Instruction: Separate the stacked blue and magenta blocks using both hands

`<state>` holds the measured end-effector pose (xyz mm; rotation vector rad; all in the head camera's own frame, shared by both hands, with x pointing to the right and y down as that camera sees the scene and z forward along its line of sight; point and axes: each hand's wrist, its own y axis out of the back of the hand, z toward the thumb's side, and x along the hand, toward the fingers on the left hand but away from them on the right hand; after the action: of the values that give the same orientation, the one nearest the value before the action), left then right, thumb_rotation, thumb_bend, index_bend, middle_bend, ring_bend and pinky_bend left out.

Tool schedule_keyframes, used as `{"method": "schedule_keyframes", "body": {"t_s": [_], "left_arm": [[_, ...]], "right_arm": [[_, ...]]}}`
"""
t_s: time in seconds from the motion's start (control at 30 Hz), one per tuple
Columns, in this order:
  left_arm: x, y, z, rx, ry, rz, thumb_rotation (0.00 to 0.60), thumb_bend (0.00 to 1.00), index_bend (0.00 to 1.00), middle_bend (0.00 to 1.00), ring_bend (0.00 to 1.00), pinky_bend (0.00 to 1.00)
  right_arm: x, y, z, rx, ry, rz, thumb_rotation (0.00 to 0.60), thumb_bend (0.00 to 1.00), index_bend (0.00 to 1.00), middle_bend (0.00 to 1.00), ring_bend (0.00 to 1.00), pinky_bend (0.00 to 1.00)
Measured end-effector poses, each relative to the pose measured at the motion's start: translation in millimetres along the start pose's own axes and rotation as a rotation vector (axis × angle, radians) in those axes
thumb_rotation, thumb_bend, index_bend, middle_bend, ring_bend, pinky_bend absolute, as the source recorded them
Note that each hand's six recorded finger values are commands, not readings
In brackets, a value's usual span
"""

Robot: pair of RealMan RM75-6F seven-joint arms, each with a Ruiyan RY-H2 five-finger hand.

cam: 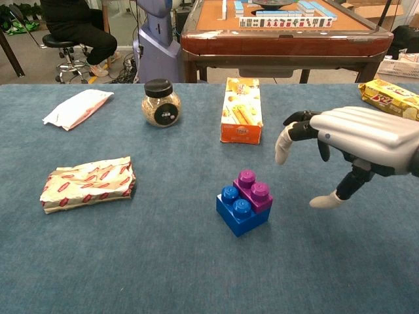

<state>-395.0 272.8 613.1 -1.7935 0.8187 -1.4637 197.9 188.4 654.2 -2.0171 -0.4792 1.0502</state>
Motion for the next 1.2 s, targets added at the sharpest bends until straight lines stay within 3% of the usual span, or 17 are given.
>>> {"method": "schedule_keyframes", "body": {"t_s": [0.13, 0.37, 0.57, 1.2], "left_arm": [[0.0, -0.7, 0.4, 0.001, -0.001, -0.002, 0.600, 0.21, 0.37, 0.45, 0.48, 0.69], [-0.4, -3.7, 0.1, 0.003, 0.001, -0.011, 0.600, 0.21, 0.37, 0.45, 0.48, 0.69], [-0.9, -5.7, 0.3, 0.003, 0.001, -0.015, 0.600, 0.21, 0.37, 0.45, 0.48, 0.69], [-1.3, -8.4, 0.0, 0.004, 0.002, -0.023, 0.600, 0.21, 0.37, 0.45, 0.48, 0.69]], "right_arm": [[-8.6, 2.3, -3.5, -0.031, -0.020, 0.012, 0.600, 0.00, 0.32, 0.17, 0.13, 0.27], [-20.6, 1.1, -3.6, -0.044, -0.043, 0.095, 0.600, 0.00, 0.17, 0.10, 0.07, 0.23], [-28.2, 3.1, 5.6, -0.036, -0.034, 0.152, 0.600, 0.00, 0.17, 0.10, 0.06, 0.23], [-53.3, -8.7, 21.1, -0.011, -0.045, 0.232, 0.600, 0.00, 0.17, 0.10, 0.06, 0.23]]}}
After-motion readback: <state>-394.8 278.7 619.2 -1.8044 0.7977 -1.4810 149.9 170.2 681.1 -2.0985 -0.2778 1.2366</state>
